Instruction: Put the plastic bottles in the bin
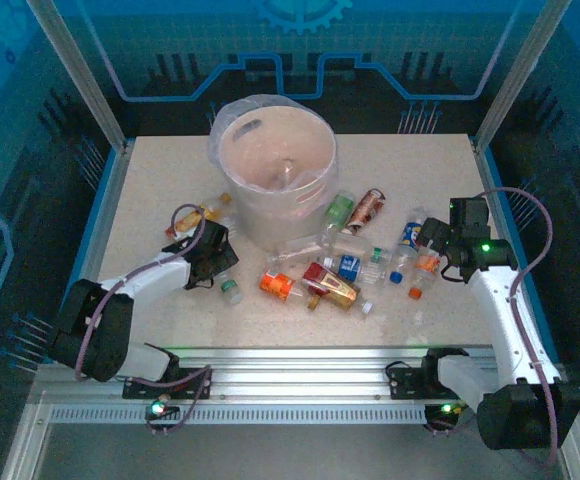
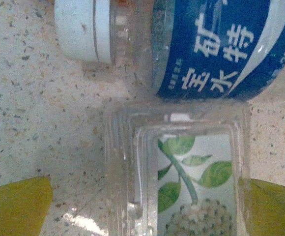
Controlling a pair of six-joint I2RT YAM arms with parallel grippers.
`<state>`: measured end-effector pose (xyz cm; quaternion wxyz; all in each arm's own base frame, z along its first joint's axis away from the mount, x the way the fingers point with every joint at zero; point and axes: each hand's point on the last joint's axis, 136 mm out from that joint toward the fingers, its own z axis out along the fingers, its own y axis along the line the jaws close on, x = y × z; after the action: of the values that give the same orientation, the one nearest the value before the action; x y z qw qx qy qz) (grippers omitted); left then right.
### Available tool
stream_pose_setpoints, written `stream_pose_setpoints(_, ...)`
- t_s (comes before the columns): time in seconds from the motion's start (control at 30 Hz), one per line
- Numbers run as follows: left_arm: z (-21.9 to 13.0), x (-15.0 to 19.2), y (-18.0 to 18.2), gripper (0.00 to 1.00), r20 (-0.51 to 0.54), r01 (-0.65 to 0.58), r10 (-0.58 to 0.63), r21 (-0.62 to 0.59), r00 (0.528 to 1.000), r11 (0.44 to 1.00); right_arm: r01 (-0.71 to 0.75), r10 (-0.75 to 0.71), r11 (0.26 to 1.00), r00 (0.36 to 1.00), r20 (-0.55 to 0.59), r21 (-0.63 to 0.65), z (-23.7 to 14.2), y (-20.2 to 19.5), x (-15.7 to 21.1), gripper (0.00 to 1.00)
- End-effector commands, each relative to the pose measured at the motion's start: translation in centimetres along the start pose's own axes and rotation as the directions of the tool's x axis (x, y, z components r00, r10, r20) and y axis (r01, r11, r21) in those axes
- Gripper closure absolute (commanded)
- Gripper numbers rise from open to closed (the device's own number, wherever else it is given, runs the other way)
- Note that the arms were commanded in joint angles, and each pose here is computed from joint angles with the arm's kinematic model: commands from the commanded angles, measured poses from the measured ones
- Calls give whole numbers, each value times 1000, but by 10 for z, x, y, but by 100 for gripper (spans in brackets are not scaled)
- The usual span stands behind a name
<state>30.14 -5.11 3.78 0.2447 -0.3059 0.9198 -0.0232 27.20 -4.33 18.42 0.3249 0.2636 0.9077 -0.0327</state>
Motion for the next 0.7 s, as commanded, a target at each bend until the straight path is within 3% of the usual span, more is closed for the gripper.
stream_pose_setpoints(0.0, 6, -4, -8, 1, -2, -11, 12, 33, 1000, 999, -24, 24, 1000, 1000, -3, -4, 2, 0, -2, 0)
stream_pose_setpoints(0.23, 22, 2, -14, 10, -36, 0, 2, 48, 999, 999, -18, 18, 1000, 1000, -9, -3, 3, 0, -1, 0)
stream_pose_setpoints(0.67, 26, 12, -8, 49, -71, 30, -28, 31, 997, 999, -17, 17, 1000, 1000, -8, -1, 2, 0, -3, 0)
